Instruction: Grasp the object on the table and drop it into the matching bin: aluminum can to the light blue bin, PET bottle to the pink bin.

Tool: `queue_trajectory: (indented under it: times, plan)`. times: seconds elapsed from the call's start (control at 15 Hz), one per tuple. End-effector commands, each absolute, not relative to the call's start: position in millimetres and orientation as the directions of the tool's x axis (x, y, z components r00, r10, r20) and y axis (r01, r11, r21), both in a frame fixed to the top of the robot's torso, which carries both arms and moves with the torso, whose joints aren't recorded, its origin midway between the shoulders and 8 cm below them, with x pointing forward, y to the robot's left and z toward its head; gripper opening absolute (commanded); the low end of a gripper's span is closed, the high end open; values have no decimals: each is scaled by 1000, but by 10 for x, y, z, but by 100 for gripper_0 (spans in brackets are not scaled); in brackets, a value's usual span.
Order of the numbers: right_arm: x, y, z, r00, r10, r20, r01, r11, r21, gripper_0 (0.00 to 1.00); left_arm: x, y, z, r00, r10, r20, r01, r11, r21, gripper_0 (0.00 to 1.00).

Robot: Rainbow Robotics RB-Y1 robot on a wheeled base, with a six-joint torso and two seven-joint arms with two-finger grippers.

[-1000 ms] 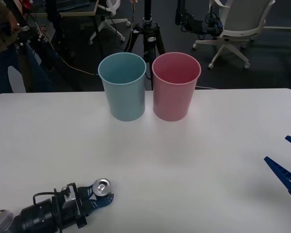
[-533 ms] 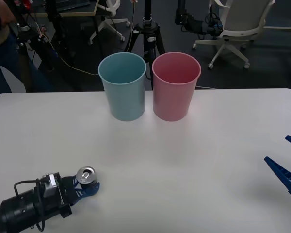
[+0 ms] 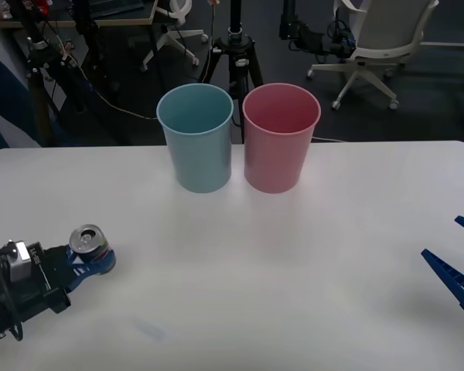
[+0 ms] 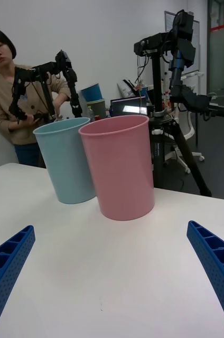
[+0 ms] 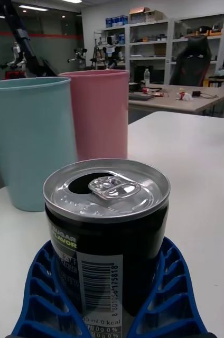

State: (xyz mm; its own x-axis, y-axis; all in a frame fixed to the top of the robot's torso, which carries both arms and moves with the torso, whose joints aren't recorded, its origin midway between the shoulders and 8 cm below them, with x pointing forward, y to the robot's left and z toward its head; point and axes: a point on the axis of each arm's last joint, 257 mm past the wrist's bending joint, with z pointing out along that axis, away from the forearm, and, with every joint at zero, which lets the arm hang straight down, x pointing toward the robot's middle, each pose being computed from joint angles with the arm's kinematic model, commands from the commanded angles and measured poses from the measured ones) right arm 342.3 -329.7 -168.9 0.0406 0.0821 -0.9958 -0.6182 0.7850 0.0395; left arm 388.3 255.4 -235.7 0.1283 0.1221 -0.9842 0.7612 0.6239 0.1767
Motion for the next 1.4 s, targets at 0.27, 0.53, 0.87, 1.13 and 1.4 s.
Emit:
queue_trajectory:
  times: [0.27,0.53,0.87,1.13,1.4]
  plan:
    - [3423,-3297,-1689,41,82,-996,-618,785,39,100,4198,2719,-1888,165,156,-974,695,682,226,0]
    - [3423,-3297,-1689,41,82,-996,-618,785,39,100,4316,2547,-1348,174,113,-978,747,632,206,0]
    - [3423,-3297,-1689,41,82,-996,-618,785,39,100,4499,2572,-831,193,121,-974,765,603,226,0]
    - [3423,-3297,-1689,41,82,-996,-618,785,39,100,4780,2367,-395,248,113,-962,758,596,265,0]
    - [3423,-3297,-1689,41,82,-996,-618,785,39,100,5115,2079,-50,205,48,-978,765,615,190,0]
